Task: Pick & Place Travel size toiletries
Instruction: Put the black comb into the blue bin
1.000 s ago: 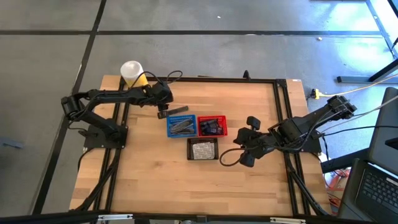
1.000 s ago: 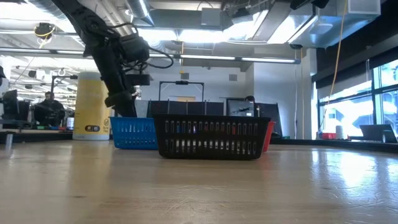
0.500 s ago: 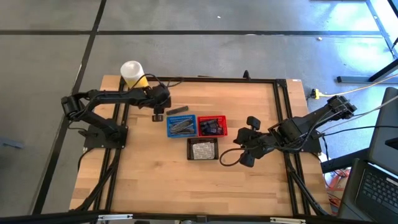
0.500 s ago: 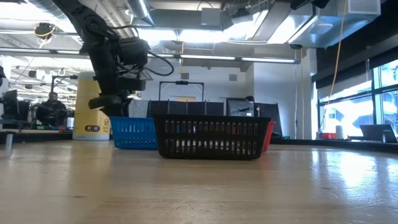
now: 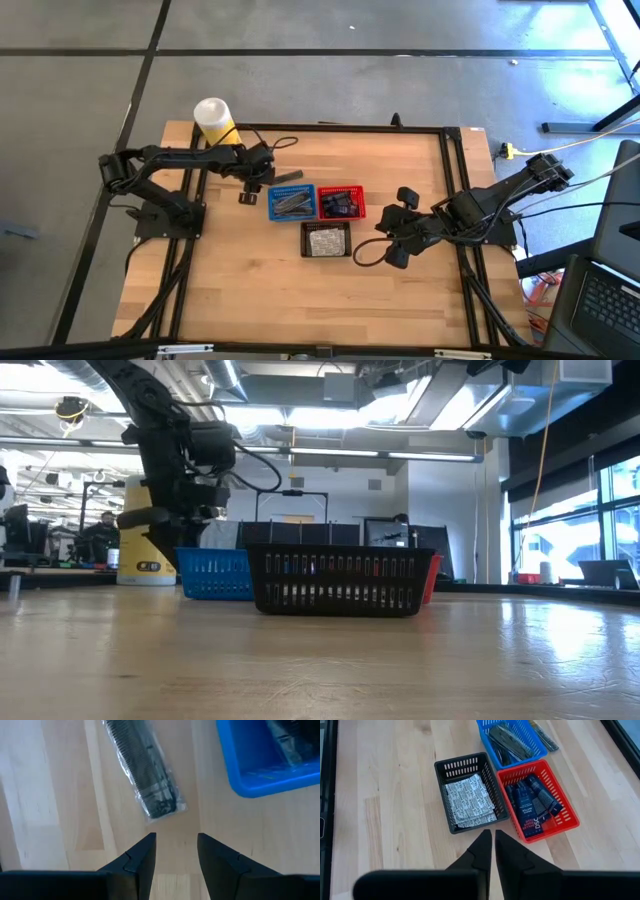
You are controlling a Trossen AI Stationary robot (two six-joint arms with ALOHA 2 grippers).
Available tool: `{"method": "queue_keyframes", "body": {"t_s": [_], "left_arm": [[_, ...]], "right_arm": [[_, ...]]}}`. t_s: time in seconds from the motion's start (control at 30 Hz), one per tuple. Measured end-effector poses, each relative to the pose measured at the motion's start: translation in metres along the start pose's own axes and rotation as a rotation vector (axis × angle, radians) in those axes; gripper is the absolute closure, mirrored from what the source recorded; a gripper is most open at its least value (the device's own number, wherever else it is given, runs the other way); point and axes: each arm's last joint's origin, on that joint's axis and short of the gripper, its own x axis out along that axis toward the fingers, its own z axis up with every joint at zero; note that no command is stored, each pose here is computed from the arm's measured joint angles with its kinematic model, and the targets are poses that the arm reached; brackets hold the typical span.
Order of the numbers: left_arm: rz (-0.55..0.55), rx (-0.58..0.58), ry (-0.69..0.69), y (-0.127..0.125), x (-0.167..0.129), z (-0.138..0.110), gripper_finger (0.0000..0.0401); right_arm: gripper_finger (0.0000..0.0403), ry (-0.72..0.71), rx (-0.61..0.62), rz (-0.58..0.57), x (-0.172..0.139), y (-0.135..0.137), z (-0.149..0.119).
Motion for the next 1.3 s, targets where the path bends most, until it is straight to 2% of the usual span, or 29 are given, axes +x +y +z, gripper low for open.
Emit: {"method": "queue_keyframes", "body": {"t_s": [0.27, 0.53, 1.03, 1.3], "left_arm": [[-0.018, -0.006, -0.046, -0.0018, -0.0003, 0.0045, 0.0262], [0.020, 0.016, -0.103, 0.0019, -0.0006, 0.0098, 0.0262], [0.016, 0.053, -0.077, -0.0033, 0.0068, 0.0028, 0.0262], [0.047, 0.064, -0.117, -0.0005, 0.0064, 0.0067, 0.0262]], "right_arm": [[0.0390, 0.004, 0.001, 0.010, -0.0008, 0.0016, -0.0010], [0.0389, 0.001, -0.023, 0.007, -0.0010, 0.0019, -0.0011], [0.0378, -0.011, 0.000, 0.013, -0.0009, 0.0025, 0.0001], [0.0379, -0.020, 0.001, 0.017, -0.0009, 0.0030, 0.0009]]}}
